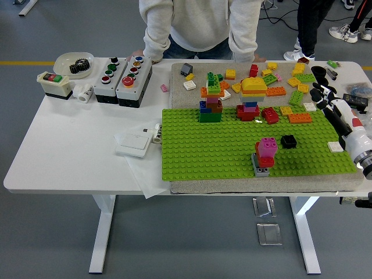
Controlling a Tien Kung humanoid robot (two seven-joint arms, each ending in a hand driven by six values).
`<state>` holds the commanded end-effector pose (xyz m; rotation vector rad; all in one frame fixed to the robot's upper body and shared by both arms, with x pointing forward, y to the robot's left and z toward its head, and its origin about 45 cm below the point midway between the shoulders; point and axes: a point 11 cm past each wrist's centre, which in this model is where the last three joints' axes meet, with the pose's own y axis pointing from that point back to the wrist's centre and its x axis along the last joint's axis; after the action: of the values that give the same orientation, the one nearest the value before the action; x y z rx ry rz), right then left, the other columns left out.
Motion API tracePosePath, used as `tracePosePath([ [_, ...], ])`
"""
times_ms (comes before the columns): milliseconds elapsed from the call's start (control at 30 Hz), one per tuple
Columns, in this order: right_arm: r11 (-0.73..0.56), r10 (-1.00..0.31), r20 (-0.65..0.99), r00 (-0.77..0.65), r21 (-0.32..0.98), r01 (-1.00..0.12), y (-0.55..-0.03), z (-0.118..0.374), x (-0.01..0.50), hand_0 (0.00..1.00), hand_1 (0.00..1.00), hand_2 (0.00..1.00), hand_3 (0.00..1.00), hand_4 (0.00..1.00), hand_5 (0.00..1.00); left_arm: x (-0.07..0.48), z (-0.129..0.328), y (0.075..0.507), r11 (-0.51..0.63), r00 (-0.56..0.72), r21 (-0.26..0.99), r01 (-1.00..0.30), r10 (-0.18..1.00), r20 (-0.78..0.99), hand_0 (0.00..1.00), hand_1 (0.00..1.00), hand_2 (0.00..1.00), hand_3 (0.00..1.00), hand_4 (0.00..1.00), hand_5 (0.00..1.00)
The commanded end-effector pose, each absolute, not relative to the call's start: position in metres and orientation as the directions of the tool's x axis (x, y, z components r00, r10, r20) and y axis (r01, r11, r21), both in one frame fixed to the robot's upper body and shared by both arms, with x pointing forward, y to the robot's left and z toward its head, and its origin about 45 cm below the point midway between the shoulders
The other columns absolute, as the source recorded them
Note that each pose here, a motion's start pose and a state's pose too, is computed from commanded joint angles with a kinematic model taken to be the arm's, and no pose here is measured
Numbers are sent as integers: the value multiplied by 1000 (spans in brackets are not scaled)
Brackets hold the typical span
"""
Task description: Pick up the brick,pile it on top of brick,press brick,pick up the brick,pile it on top of brick,press brick
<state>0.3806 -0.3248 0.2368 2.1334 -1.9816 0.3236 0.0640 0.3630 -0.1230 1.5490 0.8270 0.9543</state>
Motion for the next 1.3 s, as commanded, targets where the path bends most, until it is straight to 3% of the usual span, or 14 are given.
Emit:
tracePosePath([
  [33,-71,-960,272,69,-1,-997,-325,238,381,986,902,958,998,998,878,64,-123,363,-172,435,985,20,889,147,792,703,591,533,523,509],
  [67,-69,-964,258,67,-1,-998,-325,238,381,800,777,864,976,998,773,64,-123,363,-172,434,985,20,889,147,793,705,592,533,523,508],
  [233,-19,-990,143,14,-32,-999,-331,244,382,800,777,864,976,998,773,64,-123,363,-171,434,985,20,889,146,793,705,592,533,523,508],
  [267,-5,-993,116,2,-30,-1000,-333,244,382,437,578,685,799,998,605,64,-123,363,-171,434,985,20,889,146,791,705,592,533,524,508],
  [433,98,-994,-45,-98,-15,-995,-347,246,383,437,578,685,799,998,605,64,-123,363,-170,434,985,19,889,145,791,705,592,533,524,508],
  [467,118,-990,-79,-117,-8,-993,-351,246,383,209,371,423,454,851,438,64,-123,363,-169,433,985,19,890,145,793,706,593,533,523,508],
  [633,218,-941,-250,-227,67,-974,-366,242,384,209,371,423,454,851,438,64,-123,362,-168,433,986,18,890,144,793,706,593,533,523,508],
  [667,233,-928,-279,-247,83,-969,-368,240,384,154,291,356,393,828,475,64,-123,362,-168,433,986,18,890,143,792,706,592,533,523,508],
  [700,250,-911,-313,-269,100,-963,-371,239,384,154,291,356,393,828,475,64,-123,362,-167,434,986,18,890,143,792,706,592,533,523,508],
  [1033,277,-719,-577,-387,273,-921,-377,221,380,133,262,336,401,813,481,66,-123,362,-167,431,986,15,891,144,792,705,592,533,523,508],
  [1067,273,-717,-581,-385,274,-922,-377,221,381,224,390,461,467,868,474,66,-123,362,-167,431,986,14,891,144,791,705,592,534,523,508],
  [1233,248,-721,-590,-364,270,-930,-373,220,382,224,390,461,467,868,474,66,-123,362,-165,429,986,13,892,144,791,705,592,534,523,508],
  [1267,246,-721,-590,-362,270,-931,-373,220,382,371,516,571,519,926,535,66,-123,362,-165,429,986,13,892,144,794,706,592,533,523,509],
  [1300,242,-722,-591,-360,271,-931,-372,219,382,371,516,571,519,926,535,66,-123,362,-165,429,986,13,892,144,794,706,592,533,523,509],
])
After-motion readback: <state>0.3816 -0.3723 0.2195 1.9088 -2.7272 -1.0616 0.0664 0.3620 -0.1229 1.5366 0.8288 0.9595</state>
